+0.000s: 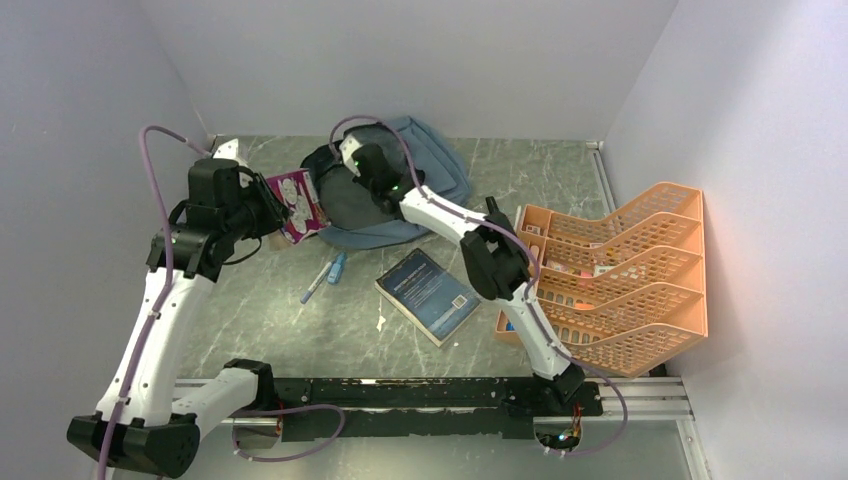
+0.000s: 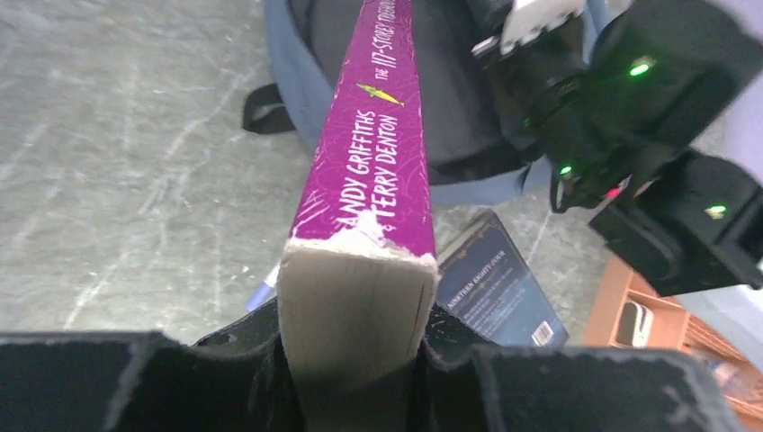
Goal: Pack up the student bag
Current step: Place the book in the student bag.
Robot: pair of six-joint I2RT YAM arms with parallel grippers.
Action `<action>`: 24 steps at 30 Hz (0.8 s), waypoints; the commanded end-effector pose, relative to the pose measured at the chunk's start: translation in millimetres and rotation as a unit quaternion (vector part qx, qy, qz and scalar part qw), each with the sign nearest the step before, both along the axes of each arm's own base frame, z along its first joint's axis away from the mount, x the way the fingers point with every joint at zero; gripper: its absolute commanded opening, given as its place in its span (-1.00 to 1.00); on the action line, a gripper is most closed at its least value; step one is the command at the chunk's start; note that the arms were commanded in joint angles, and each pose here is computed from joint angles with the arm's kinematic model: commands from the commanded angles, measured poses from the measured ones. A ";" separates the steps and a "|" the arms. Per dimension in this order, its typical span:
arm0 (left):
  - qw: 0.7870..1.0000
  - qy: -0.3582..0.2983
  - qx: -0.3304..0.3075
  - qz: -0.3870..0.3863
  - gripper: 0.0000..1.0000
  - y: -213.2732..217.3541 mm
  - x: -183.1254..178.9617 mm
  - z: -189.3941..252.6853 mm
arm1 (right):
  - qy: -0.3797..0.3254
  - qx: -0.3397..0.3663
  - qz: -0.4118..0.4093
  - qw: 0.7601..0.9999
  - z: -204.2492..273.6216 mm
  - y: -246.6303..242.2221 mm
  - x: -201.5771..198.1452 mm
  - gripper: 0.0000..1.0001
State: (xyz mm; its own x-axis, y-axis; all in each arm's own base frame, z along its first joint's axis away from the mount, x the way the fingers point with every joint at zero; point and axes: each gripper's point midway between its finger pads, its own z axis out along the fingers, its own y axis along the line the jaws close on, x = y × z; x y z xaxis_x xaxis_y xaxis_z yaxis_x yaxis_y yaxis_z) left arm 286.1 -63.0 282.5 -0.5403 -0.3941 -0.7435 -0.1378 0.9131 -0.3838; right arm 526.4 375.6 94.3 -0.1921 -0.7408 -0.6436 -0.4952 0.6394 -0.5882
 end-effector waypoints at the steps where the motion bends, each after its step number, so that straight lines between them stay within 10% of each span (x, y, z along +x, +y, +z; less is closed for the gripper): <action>1: 0.995 -0.047 -0.088 -0.032 -0.90 -29.4 21.0 22.9 | -0.020 0.114 0.008 0.993 77.4 1.2 8.4 -1.00; 24: 0.954 -0.020 -0.298 -0.001 -0.90 -83.1 124.2 -9.2 | -0.018 0.212 0.007 0.977 106.2 -5.5 0.3 -1.00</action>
State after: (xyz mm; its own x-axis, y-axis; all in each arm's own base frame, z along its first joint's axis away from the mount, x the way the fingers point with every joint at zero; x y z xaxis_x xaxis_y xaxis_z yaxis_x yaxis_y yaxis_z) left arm 388.5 -134.4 242.2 -0.5666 -0.7034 -0.4292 -0.2130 0.6282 -0.7484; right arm 523.8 363.6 133.6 -0.2333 -0.5475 -0.8036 -0.5357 0.7621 -0.3637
